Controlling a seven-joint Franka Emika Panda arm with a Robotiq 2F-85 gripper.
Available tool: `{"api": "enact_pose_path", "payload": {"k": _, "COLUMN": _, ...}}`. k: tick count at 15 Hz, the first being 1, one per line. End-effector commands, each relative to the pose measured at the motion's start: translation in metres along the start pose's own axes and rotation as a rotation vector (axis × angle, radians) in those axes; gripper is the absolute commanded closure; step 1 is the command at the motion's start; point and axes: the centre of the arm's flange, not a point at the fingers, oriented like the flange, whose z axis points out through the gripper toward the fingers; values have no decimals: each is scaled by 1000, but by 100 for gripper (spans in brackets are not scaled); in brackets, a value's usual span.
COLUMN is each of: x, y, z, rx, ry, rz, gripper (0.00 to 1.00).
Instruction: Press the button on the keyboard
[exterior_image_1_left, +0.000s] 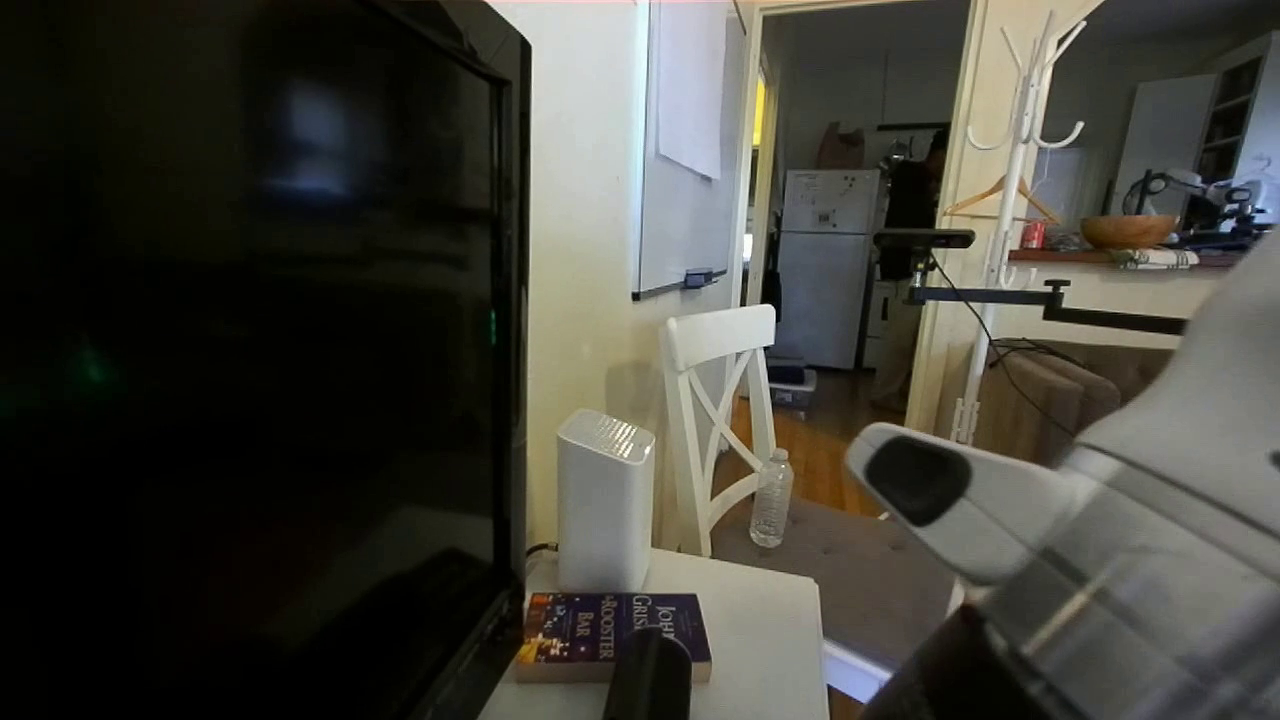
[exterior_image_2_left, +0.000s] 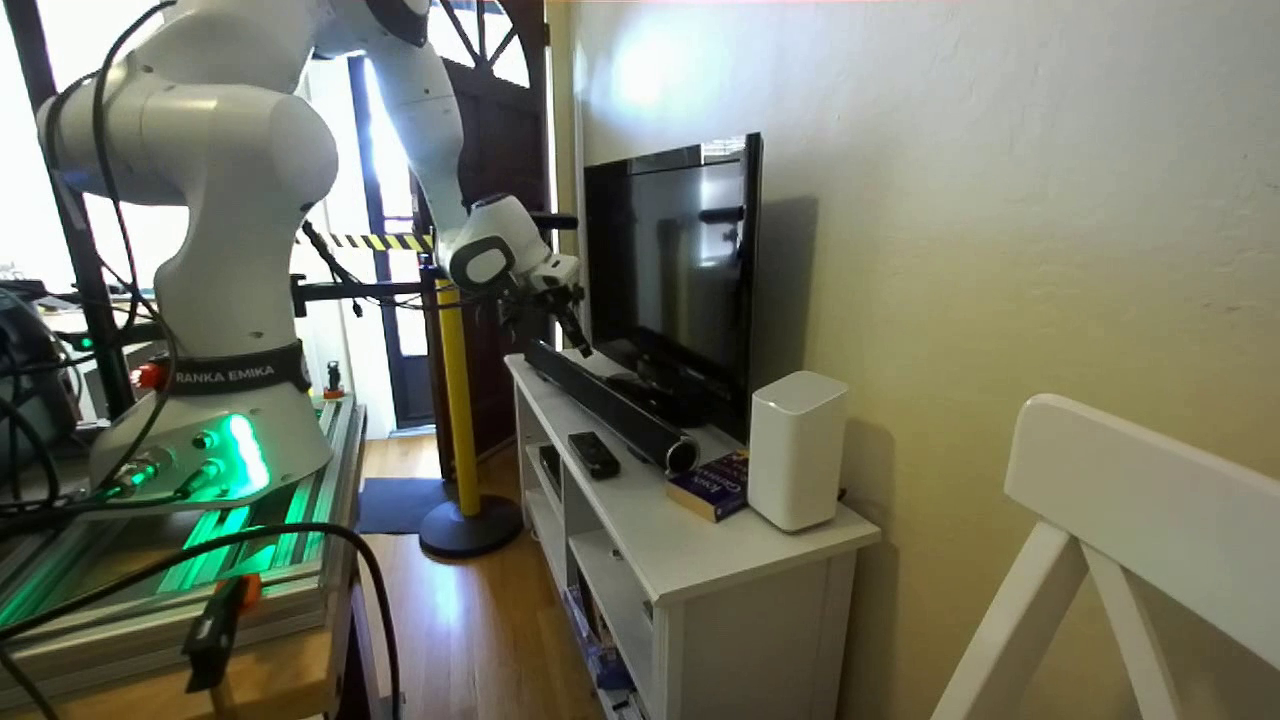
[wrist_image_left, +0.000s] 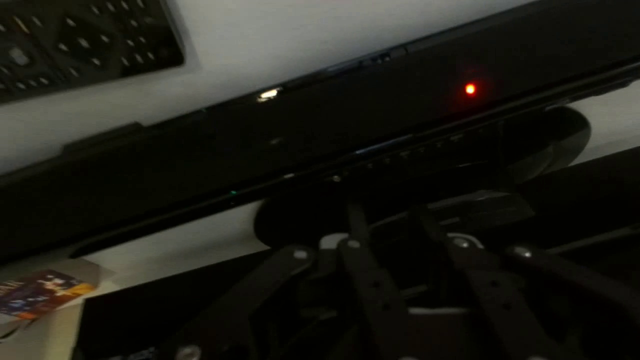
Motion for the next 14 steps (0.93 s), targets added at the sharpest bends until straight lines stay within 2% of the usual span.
{"api": "enact_pose_path", "payload": {"k": 1, "x": -28, "y": -16, "z": -41, "rx": -136, "ry": -16, "rz": 139, "gripper": 39}}
{"api": "enact_pose_path", "payload": {"k": 5, "x": -44, "y": -6, "z": -66, "rx": -233, "ry": 20, "rz": 291, "gripper": 12}}
{"api": "enact_pose_path", "payload": {"k": 6, "x": -41, "y": 39, "z": -29, "rx": -155, "ry": 5, "rz": 217, "gripper": 30}}
{"api": "enact_pose_path", "payload": {"k": 8, "x": -47, "y": 44, "z": -35, "rx": -174, "ry": 24, "rz": 251, "gripper": 15}}
{"api": "enact_pose_path", "payload": {"k": 9, "x": -49, "y": 45, "z": -36, "rx": -177, "ry": 30, "rz": 256, "gripper": 12}}
{"api": "enact_pose_path", "payload": {"k": 14, "x": -47, "y": 48, "z": -36, "rx": -183, "ry": 39, "rz": 266, "gripper": 12}}
